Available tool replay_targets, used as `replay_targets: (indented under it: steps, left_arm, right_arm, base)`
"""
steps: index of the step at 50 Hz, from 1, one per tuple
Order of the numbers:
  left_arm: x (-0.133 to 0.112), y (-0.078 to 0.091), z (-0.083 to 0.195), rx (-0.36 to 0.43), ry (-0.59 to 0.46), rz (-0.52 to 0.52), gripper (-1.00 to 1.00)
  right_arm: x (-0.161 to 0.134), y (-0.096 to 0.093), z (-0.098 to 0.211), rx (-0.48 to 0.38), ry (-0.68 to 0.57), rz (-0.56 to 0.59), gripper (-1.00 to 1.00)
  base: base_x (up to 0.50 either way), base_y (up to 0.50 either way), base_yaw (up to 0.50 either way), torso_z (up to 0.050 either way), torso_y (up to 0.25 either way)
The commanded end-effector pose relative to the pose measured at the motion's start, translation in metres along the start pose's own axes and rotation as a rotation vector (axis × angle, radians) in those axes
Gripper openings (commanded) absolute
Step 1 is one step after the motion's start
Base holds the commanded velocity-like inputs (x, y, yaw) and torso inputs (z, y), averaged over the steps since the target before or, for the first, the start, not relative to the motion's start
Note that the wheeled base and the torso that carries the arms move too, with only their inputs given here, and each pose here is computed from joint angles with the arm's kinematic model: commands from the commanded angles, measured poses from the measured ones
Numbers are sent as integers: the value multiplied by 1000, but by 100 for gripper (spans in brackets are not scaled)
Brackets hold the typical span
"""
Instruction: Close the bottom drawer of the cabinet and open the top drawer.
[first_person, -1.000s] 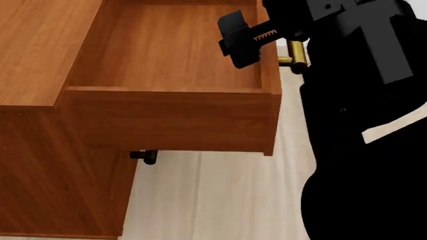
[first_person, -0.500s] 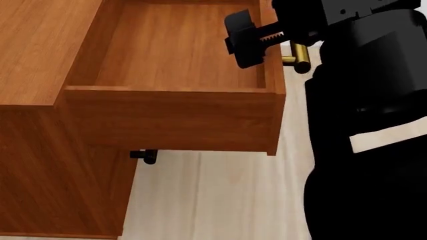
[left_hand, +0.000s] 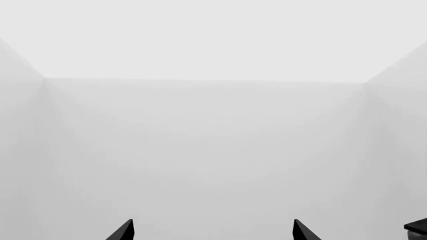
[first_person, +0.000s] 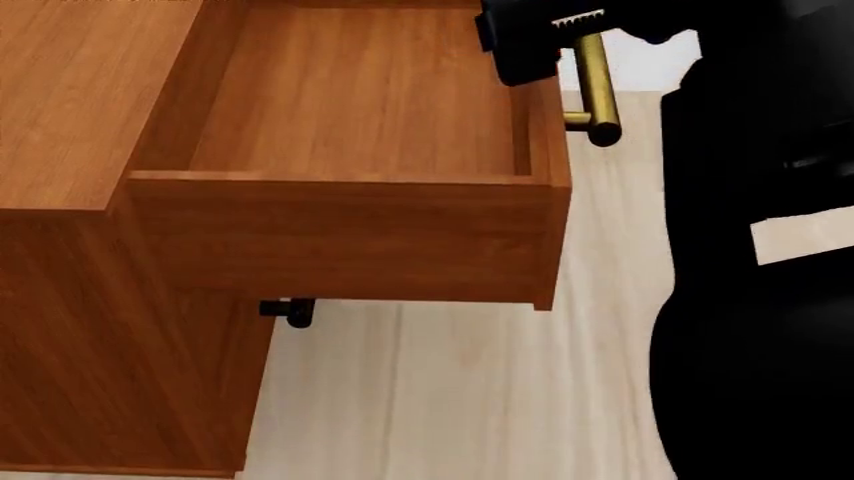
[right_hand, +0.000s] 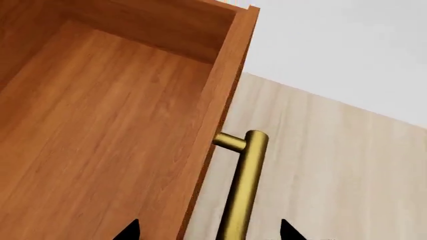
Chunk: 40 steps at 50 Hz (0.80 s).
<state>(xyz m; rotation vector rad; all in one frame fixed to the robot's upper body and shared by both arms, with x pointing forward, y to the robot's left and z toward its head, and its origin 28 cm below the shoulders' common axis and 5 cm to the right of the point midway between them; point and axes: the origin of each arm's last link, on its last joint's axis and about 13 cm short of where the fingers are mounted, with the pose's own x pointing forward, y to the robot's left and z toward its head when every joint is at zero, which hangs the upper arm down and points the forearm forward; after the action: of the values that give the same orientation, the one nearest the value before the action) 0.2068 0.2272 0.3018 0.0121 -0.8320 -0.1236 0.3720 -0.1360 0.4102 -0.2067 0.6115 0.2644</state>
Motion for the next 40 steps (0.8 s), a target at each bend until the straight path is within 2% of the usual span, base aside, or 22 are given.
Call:
replay_targets:
  steps: [1,15,33,40]
  left_arm:
    - [0,-1,5,1,-7,-1,100]
    - [0,-2,9,3,-16,-7,100]
    - [2,-3,9,0,-19,-15,100]
    - [3,-4,9,-4,-23,-17,100]
  right_arm:
    - [-40,-23,12,-91,8,-325,100]
    - [-64,-25,16,-66,-47,-325,100]
    - [-93,-37,-5,9,-123,-327,100]
    - [-109,-28,-22,38,-194,-325,100]
  base:
    - [0,0,-5,0,10]
    - [0,0,0,0,0]
    - [0,0,0,0,0]
    - [0,0,0,0,0]
